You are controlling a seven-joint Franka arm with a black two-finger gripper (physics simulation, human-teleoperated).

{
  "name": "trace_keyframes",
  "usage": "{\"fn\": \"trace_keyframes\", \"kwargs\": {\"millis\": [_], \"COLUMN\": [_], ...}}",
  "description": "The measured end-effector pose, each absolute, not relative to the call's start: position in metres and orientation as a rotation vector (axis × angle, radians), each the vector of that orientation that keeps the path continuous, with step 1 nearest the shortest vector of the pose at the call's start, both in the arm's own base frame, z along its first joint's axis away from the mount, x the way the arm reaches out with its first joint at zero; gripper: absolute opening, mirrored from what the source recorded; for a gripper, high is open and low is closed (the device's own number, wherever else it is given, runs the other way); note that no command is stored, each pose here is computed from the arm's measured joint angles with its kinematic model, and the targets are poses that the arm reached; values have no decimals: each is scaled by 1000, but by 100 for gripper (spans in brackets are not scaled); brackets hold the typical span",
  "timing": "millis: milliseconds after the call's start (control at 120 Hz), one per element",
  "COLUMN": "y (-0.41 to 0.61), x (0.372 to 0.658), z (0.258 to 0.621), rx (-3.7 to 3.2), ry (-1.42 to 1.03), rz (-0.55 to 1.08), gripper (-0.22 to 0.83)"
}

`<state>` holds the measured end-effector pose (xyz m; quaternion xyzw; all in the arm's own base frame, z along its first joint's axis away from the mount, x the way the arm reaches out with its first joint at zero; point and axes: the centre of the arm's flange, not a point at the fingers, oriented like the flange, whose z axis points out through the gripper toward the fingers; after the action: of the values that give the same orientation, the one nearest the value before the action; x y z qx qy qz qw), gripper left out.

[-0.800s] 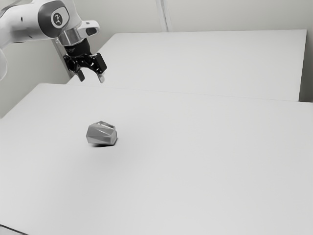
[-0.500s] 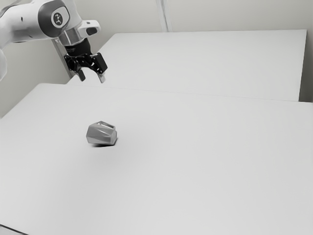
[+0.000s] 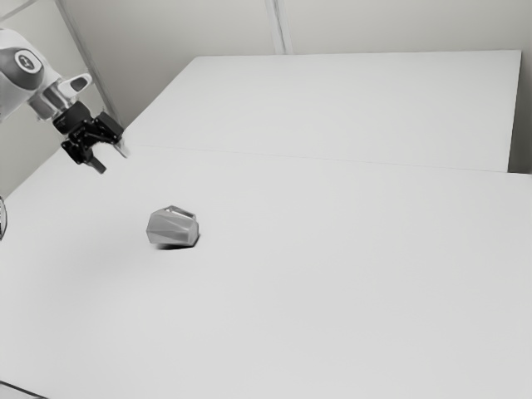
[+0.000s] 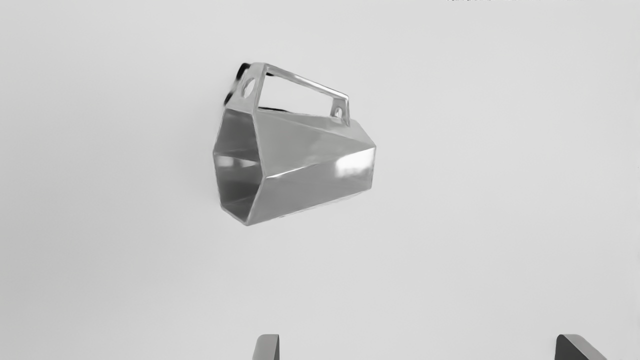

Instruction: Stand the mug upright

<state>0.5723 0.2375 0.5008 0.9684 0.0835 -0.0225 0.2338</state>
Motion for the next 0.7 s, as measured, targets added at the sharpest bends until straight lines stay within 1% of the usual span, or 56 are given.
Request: {"fn": "trace_keyframes", "kwargs": {"millis": [100, 242, 375, 483, 550, 700], "y": [264, 278, 283, 279, 273, 260], "x": [578, 588, 593, 594, 588, 579], "z": [454, 393, 345, 316, 298, 276], "rx": [2560, 2422, 2315, 2251, 2192, 2092], "ry": [250, 242, 227, 208, 213, 211], "rz": [-71, -61, -35, -17, -12, 12], "gripper": [62, 61, 61, 61, 61, 61]}}
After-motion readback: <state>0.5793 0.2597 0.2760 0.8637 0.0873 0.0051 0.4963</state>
